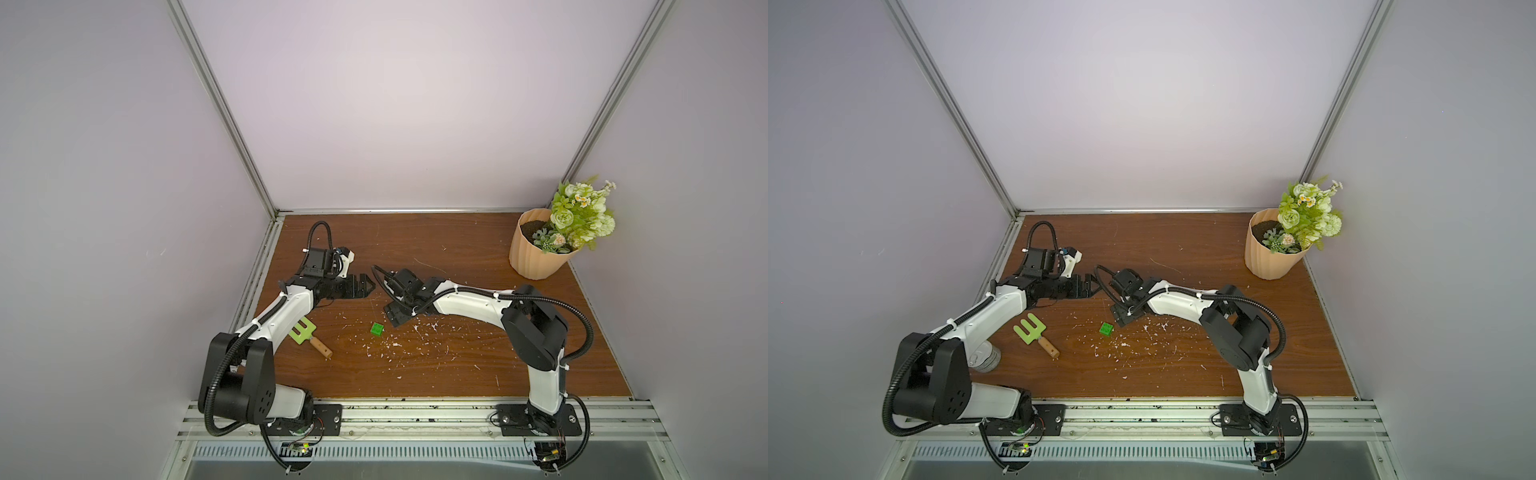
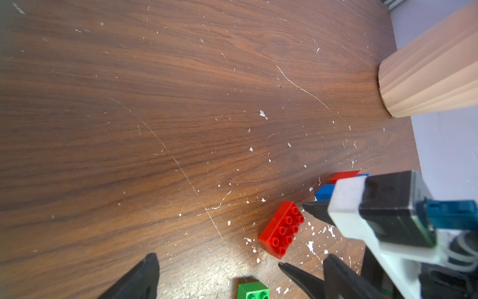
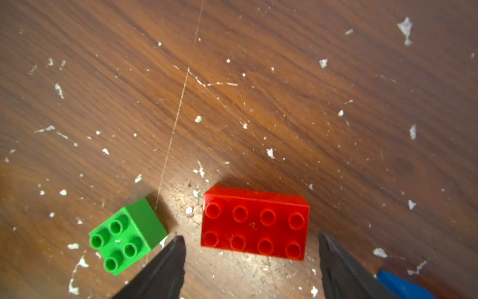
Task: Assemble a giraffe with lego
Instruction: Adjust the lego brick at the center of the board.
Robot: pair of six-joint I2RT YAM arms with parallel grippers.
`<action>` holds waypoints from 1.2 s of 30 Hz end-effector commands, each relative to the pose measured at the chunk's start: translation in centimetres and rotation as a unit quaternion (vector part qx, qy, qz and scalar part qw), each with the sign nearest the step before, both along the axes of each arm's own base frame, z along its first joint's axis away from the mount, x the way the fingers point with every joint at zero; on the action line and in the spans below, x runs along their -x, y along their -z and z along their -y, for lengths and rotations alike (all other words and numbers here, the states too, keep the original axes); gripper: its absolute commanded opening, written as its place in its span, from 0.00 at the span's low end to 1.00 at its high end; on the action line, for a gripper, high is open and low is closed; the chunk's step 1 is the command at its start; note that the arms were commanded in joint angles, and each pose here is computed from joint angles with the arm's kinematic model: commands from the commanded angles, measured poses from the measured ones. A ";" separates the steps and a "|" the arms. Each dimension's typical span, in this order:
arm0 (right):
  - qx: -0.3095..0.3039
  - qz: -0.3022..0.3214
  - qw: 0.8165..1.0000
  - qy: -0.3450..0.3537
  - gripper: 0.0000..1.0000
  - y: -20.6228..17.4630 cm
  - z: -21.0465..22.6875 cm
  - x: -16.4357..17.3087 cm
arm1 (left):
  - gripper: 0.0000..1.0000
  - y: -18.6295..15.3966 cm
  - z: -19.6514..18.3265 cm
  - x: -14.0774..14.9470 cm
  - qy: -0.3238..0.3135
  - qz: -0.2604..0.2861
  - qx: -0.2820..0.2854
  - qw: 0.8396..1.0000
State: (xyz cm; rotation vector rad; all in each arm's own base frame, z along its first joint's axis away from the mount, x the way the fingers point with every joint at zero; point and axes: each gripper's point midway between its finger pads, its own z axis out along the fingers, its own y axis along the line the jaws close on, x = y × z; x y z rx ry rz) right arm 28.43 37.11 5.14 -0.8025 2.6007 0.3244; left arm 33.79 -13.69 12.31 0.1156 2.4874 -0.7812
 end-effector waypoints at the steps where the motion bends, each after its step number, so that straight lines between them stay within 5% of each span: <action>1: -0.013 0.028 1.000 -0.006 0.82 -1.5 -1.4 -1.0 | 1.00 -0.4 -0.2 -0.3 -0.006 -0.001 0.009 1.000; 16: 0.009 0.036 0.999 -0.006 0.74 -0.5 -1.7 -1.4 | 1.00 -0.3 -0.2 -0.2 -0.007 -0.002 0.008 1.000; 20: 0.011 0.035 0.999 -0.009 0.80 -0.5 -1.6 -1.3 | 1.00 -0.2 -0.2 -0.2 -0.007 -0.003 0.008 1.000; 36: 0.006 0.020 0.999 -0.034 0.80 0.3 -2.2 -0.5 | 1.00 -0.3 -0.2 -0.2 -0.006 -0.003 0.009 1.000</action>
